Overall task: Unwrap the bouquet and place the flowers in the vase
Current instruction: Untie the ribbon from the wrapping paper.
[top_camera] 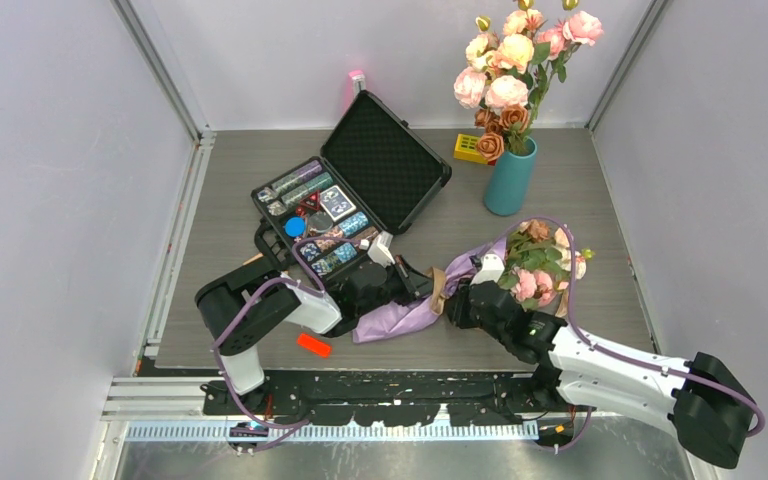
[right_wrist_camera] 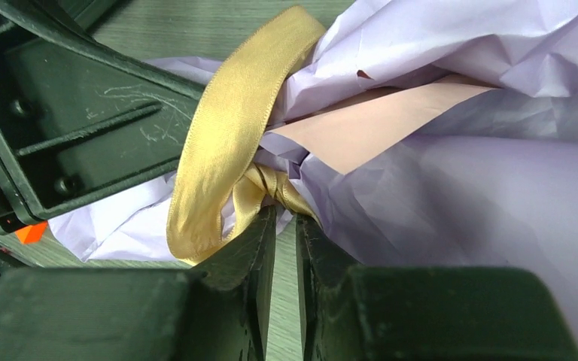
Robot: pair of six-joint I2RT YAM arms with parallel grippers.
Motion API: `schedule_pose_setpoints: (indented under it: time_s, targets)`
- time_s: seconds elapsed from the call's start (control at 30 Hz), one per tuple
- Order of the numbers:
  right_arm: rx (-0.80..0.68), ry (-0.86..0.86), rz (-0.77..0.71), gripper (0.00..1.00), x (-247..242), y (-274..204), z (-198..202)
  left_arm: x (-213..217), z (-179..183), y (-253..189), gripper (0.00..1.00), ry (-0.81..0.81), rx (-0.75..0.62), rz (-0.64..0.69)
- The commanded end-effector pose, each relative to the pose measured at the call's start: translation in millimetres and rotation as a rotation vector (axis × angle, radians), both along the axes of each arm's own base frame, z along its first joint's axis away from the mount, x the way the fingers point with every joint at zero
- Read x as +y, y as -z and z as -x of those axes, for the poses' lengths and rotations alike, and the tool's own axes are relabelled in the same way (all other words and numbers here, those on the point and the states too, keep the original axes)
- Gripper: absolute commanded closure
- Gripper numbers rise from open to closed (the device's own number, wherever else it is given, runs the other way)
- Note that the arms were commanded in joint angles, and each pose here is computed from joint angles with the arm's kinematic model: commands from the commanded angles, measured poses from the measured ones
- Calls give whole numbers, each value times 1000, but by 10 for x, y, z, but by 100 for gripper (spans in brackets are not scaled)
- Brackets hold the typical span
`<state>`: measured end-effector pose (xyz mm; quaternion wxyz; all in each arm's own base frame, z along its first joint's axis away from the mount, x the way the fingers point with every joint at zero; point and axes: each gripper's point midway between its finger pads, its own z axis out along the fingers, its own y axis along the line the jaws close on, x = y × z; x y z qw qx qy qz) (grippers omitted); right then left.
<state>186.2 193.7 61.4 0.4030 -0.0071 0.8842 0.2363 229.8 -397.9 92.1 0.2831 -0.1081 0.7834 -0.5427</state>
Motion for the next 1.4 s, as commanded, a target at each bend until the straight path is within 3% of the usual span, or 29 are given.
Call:
schedule_pose_setpoints:
  time_s: [0.0,0.5,0.57,0.77,1.37]
  targets:
    - [-92,54,-40,77,46,-164,-191,-66,-64,-276,100,4,-51,62]
    - [-116,126,28,72,-44,-45,-329,-113,-14,-285,100,41,-43,70]
    - [-110,128,37,75,-41,-1,-337,-112,-14,-278,100,41,-42,68]
    - [-96,136,42,99,-33,42,-343,-55,-55,-284,100,22,-46,63]
    - [15,225,17,100,-378,160,-31,375,-383,-517,100,-76,-118,-23]
